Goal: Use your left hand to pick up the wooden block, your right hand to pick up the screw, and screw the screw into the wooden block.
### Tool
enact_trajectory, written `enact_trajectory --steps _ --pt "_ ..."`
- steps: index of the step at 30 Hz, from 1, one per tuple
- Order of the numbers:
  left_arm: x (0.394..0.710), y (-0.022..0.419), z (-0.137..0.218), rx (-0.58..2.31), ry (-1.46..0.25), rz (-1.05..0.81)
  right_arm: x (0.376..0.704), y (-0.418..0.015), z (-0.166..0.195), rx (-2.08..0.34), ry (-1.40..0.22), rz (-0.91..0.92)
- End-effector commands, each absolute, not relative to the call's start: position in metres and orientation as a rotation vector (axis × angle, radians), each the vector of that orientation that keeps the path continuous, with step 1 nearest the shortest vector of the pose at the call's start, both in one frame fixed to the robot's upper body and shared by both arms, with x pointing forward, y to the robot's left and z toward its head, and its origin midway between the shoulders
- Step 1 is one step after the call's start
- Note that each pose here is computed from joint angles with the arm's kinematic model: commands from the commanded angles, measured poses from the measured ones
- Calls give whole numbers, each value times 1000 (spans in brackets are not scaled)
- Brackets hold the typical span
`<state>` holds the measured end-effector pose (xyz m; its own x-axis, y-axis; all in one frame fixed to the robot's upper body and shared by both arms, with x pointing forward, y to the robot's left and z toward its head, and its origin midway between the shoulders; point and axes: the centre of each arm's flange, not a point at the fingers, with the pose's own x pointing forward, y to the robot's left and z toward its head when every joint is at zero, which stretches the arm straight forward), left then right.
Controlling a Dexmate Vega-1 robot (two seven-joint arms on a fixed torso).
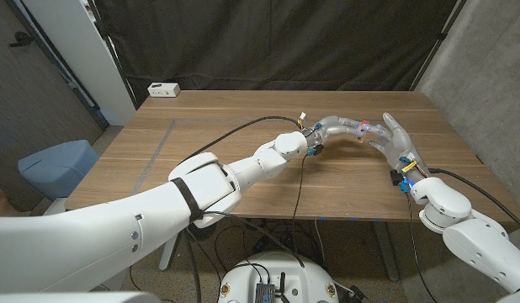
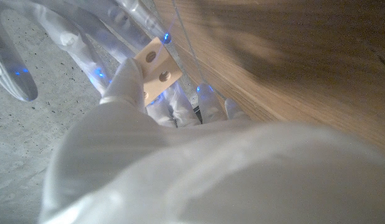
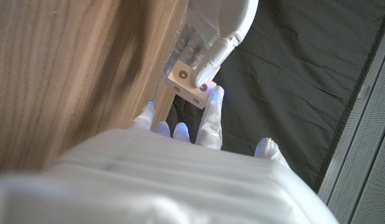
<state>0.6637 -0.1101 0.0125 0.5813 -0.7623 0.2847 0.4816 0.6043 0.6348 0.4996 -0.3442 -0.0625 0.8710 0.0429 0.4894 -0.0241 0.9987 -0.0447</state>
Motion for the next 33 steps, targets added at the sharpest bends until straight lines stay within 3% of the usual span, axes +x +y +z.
enact_trajectory --steps 1,33 --pt "665 -108 13 534 -583 -761 497 -347 -63 -34 -518 14" --pt "665 -107 16 533 -590 -759 499 -353 -58 -24 -524 -23"
